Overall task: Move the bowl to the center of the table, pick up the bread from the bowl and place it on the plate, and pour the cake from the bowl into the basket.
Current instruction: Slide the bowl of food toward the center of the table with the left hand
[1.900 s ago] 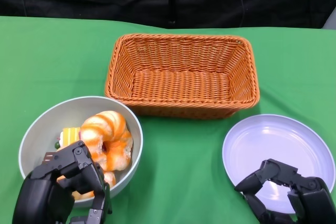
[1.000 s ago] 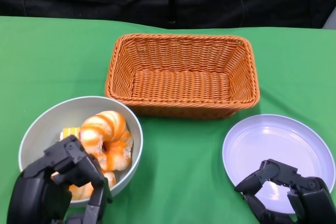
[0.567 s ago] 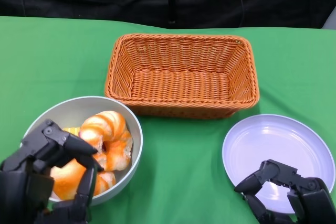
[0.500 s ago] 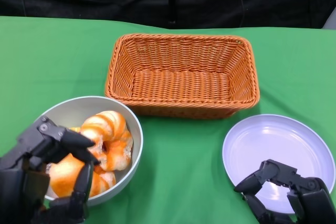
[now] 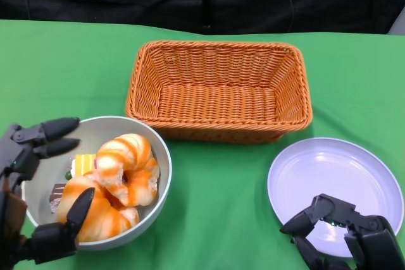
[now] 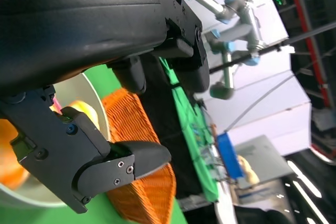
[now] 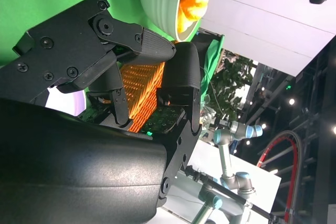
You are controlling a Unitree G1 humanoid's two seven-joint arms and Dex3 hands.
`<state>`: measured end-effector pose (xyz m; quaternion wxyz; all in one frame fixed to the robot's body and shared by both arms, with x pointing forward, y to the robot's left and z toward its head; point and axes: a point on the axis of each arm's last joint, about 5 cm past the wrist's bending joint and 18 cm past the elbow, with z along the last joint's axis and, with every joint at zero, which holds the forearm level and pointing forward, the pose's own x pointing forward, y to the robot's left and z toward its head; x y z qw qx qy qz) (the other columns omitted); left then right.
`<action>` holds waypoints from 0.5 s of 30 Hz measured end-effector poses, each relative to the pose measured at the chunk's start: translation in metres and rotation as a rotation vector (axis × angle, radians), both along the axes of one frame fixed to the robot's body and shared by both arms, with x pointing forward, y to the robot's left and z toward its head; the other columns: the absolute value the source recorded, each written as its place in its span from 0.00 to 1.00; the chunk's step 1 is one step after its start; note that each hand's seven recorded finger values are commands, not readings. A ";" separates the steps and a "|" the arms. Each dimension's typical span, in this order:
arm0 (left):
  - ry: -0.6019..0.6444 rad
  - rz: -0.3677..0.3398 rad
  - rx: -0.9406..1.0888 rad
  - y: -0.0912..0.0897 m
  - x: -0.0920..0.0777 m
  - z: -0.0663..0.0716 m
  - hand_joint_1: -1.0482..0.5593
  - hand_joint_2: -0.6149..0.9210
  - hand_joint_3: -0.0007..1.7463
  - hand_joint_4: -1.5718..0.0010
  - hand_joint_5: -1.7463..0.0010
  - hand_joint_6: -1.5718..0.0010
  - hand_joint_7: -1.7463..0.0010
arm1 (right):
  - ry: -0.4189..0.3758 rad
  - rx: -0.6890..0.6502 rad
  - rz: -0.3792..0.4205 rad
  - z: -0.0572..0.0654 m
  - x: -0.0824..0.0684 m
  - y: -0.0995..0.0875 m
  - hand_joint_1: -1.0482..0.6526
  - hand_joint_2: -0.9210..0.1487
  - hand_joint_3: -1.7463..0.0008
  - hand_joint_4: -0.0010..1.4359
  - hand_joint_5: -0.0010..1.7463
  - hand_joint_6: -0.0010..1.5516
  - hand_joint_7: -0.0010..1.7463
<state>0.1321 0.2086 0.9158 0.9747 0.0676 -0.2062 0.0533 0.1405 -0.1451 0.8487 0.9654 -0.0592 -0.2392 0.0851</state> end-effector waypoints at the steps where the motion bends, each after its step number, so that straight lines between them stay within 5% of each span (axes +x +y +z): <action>1: 0.004 0.007 0.011 0.001 0.000 0.000 0.31 0.91 0.26 1.00 0.49 0.90 0.64 | 0.000 0.000 -0.001 0.000 0.000 0.000 0.46 0.32 0.49 0.49 0.85 0.52 0.60; 5: 0.022 0.045 0.057 0.005 0.000 0.001 0.26 0.99 0.15 1.00 0.63 0.95 0.67 | 0.002 0.001 -0.003 0.000 -0.002 0.000 0.45 0.31 0.50 0.48 0.85 0.52 0.60; 10: 0.058 0.090 0.131 0.011 0.000 0.002 0.23 1.00 0.18 1.00 0.77 0.99 0.69 | -0.001 0.003 -0.002 0.001 -0.002 0.000 0.45 0.30 0.52 0.48 0.84 0.52 0.60; 15: 0.118 0.155 0.203 0.016 0.002 0.003 0.24 1.00 0.24 1.00 0.81 1.00 0.76 | -0.008 0.010 -0.003 0.003 -0.002 0.000 0.46 0.30 0.52 0.49 0.83 0.52 0.60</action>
